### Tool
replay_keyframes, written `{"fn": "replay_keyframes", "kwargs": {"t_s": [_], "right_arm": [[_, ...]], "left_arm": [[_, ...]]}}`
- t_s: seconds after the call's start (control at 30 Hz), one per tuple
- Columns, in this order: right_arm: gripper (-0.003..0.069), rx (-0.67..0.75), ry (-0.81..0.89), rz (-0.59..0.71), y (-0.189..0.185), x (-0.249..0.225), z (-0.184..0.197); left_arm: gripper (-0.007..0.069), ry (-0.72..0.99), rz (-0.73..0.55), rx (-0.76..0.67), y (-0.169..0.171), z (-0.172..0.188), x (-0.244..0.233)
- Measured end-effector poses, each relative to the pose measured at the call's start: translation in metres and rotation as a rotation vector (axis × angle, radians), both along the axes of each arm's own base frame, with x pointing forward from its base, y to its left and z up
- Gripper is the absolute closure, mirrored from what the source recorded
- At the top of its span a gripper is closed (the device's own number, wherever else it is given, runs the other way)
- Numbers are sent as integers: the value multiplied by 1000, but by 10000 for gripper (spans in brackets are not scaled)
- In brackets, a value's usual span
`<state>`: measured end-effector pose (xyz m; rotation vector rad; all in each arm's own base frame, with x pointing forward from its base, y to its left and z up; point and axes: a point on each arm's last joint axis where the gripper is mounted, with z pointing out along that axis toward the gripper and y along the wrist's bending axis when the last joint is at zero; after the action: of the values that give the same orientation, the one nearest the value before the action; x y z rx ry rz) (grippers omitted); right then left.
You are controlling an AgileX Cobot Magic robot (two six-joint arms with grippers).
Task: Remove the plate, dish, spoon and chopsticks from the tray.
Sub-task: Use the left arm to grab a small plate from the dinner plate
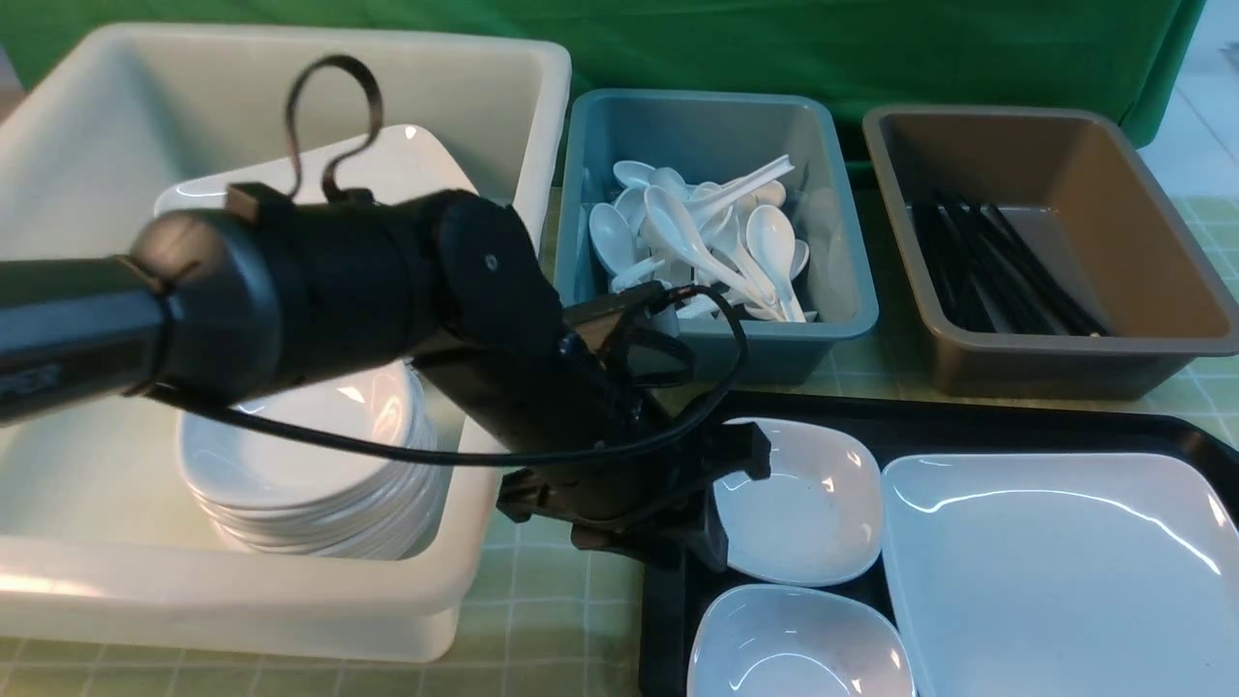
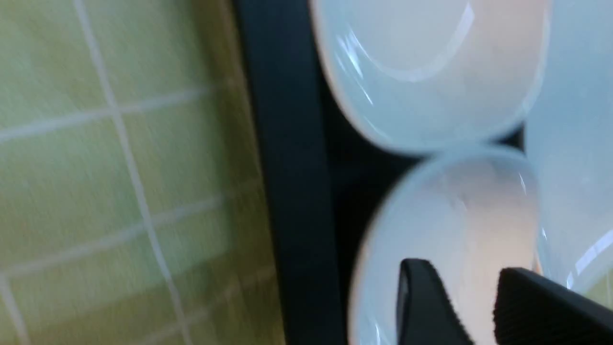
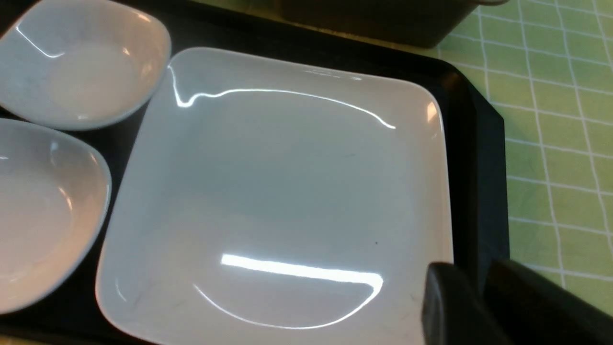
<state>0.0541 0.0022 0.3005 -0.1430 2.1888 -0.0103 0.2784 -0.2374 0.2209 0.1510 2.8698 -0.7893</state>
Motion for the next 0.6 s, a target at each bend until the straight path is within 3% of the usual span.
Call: {"fn": "replay_keyframes", "kwargs": {"t_s": [0.23, 0.6], "right_arm": [[537, 0, 0, 0, 0, 0, 0], [535, 2, 0, -1, 0, 0, 0]], "left_arm": [[267, 54, 71, -6, -6, -23, 9], [280, 83, 214, -75, -18, -50, 23]]}}
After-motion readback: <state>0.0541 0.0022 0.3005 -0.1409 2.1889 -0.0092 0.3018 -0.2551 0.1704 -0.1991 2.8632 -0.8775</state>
